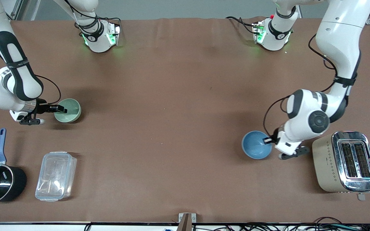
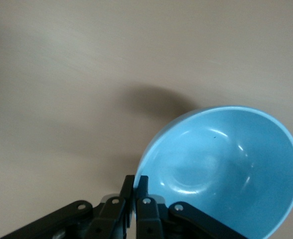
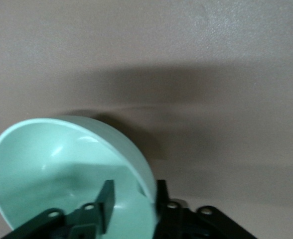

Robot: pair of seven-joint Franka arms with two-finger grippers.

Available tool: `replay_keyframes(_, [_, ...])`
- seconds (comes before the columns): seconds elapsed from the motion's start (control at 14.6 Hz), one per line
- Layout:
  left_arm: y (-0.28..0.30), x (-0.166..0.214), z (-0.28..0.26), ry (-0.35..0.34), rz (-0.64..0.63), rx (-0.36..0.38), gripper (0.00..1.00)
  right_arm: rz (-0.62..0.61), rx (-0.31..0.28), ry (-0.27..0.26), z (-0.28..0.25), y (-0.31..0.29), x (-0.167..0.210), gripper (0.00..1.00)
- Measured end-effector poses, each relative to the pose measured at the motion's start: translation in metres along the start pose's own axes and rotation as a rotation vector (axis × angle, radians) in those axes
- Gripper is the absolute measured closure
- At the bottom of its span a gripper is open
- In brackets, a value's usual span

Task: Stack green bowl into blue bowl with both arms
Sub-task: 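Carry the green bowl and the blue bowl toward each other mid-table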

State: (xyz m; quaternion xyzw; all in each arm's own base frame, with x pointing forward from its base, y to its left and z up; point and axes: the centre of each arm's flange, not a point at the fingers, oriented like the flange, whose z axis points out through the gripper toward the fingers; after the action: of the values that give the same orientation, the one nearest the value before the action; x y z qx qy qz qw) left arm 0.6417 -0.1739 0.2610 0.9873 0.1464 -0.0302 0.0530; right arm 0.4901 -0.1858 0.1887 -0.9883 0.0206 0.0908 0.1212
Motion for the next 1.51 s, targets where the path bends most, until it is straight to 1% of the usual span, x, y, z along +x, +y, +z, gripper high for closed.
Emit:
replay_keyframes(0.07, [0.029,-0.016,-0.002,-0.006,-0.011,-0.014,0.94,-0.002,0.001,-0.001,0.0,0.0,0.0,0.77])
replay_keyframes(0.21, [0.087,-0.058,0.002,-0.015,-0.01,-0.019,0.94,-0.006,0.006,-0.008,-0.001,0.0,0.0,0.95])
replay_keyframes(0.34, [0.141,-0.103,0.012,-0.026,-0.022,-0.016,0.94,-0.012,0.021,-0.031,-0.004,-0.002,-0.001,0.96])
replay_keyframes(0.48, [0.186,-0.146,0.027,-0.041,-0.027,-0.013,0.94,-0.021,0.034,-0.047,-0.021,-0.008,0.001,0.96])
replay_keyframes(0.69, [0.24,-0.194,0.052,-0.046,-0.066,-0.042,0.94,0.0,0.04,-0.042,-0.067,-0.031,0.004,0.96])
replay_keyframes(0.82, [0.262,-0.213,0.071,-0.041,-0.077,-0.068,0.94,0.03,0.024,-0.026,-0.09,-0.065,0.008,0.96])
replay_keyframes(0.89, [0.267,-0.219,0.08,-0.041,-0.081,-0.075,0.94,0.051,0.016,-0.029,-0.096,-0.087,0.009,0.96])
replay_keyframes(0.96, [0.269,-0.222,0.089,-0.042,-0.085,-0.079,0.94,0.079,0.005,-0.033,-0.101,-0.116,0.012,0.96])
replay_keyframes(1.1, [0.271,-0.224,0.099,-0.043,-0.084,-0.087,0.95,0.134,-0.018,-0.023,-0.104,-0.188,0.019,0.96])
replay_keyframes(1.17, [0.272,-0.223,0.097,-0.04,-0.084,-0.091,0.94,0.154,-0.012,-0.013,-0.105,-0.229,0.022,0.96])
replay_keyframes(1.24, [0.272,-0.221,0.096,-0.035,-0.086,-0.095,0.87,0.17,0.0,-0.001,-0.106,-0.27,0.025,0.96])
replay_keyframes(1.31, [0.271,-0.214,0.093,-0.025,-0.093,-0.098,0.78,0.182,0.01,0.012,-0.107,-0.306,0.025,0.96])
replay_keyframes(1.37, [0.268,-0.203,0.086,-0.005,-0.105,-0.1,0.67,0.197,0.017,0.028,-0.105,-0.339,0.026,0.96])
replay_keyframes(1.51, [0.252,-0.163,0.049,0.048,-0.117,-0.067,0.48,0.22,0.021,0.045,-0.093,-0.39,0.028,0.96])
